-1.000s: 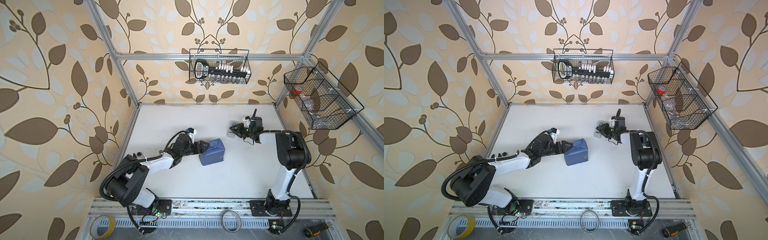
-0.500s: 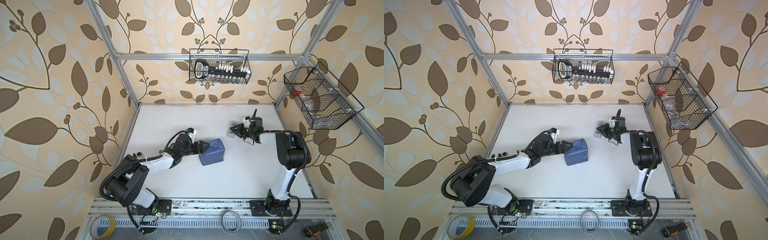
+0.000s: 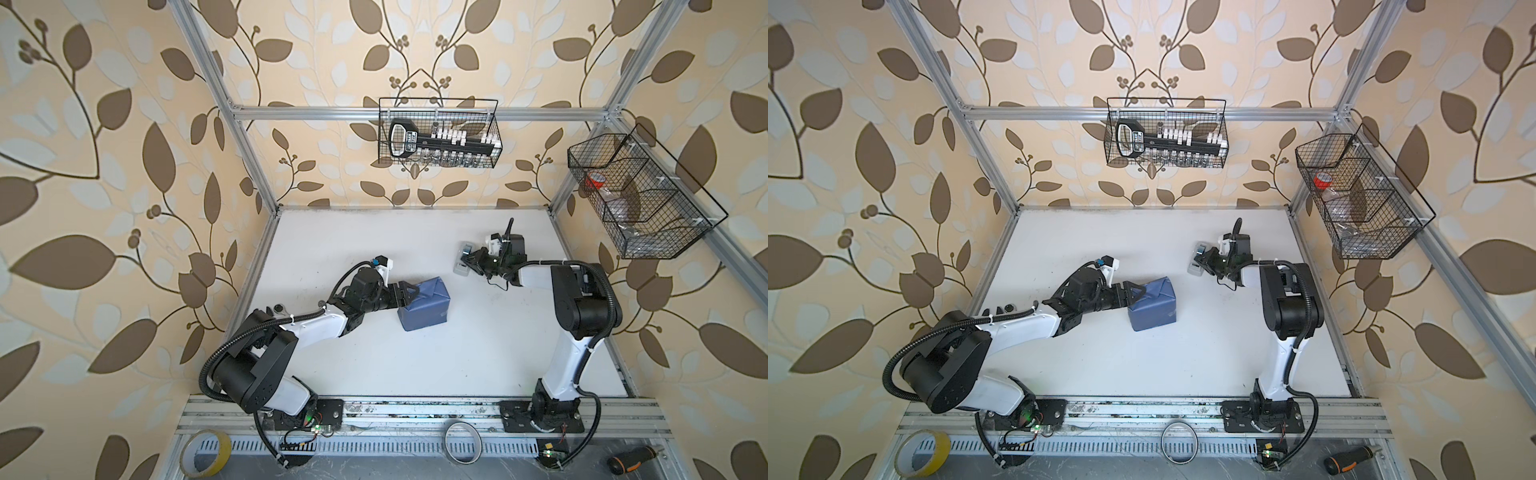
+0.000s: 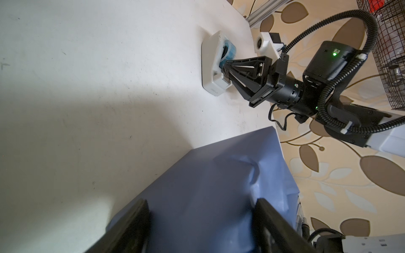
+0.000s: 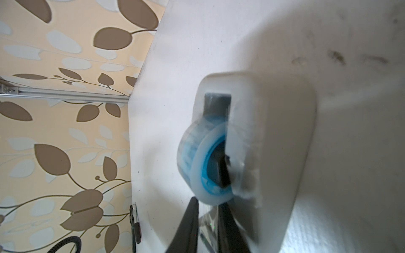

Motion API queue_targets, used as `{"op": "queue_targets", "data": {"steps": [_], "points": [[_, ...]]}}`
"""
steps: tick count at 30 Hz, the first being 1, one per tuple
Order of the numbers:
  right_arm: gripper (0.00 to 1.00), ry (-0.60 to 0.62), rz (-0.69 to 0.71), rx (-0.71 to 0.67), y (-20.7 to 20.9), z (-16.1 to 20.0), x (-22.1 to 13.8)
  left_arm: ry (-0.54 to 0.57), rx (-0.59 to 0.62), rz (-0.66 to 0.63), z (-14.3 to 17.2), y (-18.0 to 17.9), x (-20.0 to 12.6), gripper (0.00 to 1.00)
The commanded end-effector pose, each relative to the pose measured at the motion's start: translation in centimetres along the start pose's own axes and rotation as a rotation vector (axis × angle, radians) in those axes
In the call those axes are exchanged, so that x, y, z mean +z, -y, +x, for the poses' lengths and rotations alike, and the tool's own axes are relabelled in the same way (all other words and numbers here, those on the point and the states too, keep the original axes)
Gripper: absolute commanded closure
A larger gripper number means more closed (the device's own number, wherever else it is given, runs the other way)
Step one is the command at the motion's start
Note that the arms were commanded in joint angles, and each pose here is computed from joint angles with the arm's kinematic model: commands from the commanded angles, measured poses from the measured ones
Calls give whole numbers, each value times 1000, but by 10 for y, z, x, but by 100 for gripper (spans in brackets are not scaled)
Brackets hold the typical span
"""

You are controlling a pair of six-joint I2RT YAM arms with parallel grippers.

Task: Wrap a gift box in wrapping paper
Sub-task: Tear off the tape with the cutter.

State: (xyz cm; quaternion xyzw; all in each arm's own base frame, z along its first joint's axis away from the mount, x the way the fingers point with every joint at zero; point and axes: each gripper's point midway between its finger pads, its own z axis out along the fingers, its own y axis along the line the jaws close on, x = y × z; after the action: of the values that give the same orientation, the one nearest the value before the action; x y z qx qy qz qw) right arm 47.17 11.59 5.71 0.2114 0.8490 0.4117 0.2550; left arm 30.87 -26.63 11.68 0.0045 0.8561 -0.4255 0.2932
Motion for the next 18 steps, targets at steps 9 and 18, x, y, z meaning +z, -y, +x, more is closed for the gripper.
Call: {"op": "queue_targets", "data": {"steps": [9,18], "points": [[100,-48,-66,59,-12,13,-3,-164,-28,-183,49,-49,-2,23],[100,-1,-188,91,-40,-1,-19,-165,-24,-185,48,-49,-2,23]]}}
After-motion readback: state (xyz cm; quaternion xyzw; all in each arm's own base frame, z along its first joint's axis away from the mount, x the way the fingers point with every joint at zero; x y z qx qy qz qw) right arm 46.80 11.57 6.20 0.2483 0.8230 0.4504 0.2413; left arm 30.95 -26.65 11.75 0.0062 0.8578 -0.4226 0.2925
